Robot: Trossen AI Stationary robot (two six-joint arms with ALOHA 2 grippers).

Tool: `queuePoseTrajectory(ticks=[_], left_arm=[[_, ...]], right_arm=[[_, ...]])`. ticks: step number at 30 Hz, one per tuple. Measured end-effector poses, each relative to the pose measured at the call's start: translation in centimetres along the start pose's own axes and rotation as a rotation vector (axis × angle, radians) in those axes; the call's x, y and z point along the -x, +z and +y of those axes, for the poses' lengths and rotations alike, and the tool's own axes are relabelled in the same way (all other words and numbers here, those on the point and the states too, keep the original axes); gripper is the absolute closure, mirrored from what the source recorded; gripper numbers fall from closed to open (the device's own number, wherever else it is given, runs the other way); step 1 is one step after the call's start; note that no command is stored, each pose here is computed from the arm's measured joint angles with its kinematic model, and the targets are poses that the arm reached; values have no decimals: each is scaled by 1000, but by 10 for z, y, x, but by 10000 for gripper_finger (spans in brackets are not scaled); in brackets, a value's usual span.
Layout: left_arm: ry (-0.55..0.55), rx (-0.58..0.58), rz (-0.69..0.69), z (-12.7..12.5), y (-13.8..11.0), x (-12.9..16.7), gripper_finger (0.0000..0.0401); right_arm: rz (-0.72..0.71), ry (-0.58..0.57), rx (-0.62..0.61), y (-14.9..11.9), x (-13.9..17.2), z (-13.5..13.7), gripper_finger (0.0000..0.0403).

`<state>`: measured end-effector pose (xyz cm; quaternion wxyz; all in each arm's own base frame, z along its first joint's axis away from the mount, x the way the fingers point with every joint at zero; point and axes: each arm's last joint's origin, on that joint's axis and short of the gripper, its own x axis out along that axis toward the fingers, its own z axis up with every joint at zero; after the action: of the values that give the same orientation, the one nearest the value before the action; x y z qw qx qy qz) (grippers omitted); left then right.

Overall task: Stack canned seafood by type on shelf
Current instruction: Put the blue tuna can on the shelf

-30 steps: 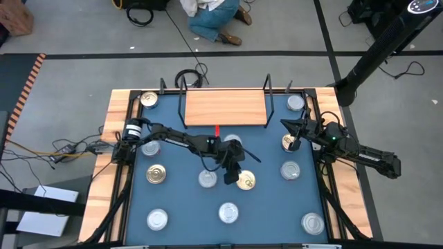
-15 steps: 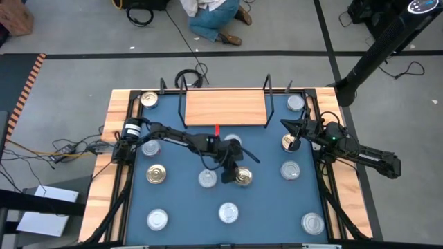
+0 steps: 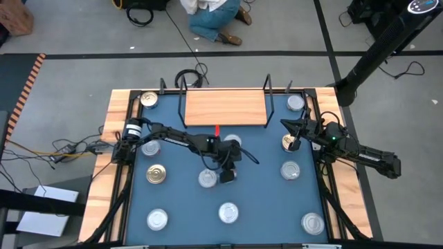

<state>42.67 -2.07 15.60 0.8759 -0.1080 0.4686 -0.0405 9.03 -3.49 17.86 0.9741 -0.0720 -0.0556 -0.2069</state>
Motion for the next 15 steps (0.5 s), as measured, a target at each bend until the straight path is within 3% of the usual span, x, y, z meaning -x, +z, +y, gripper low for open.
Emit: queuePoseTrajectory(ticks=[7, 15], left_arm=[[22, -12, 0, 7, 3, 9, 394], [132, -80, -77, 11, 18, 67, 394]], right_arm=[[0, 0, 0, 0, 0, 0, 375], [0, 0, 0, 0, 0, 0, 375]])
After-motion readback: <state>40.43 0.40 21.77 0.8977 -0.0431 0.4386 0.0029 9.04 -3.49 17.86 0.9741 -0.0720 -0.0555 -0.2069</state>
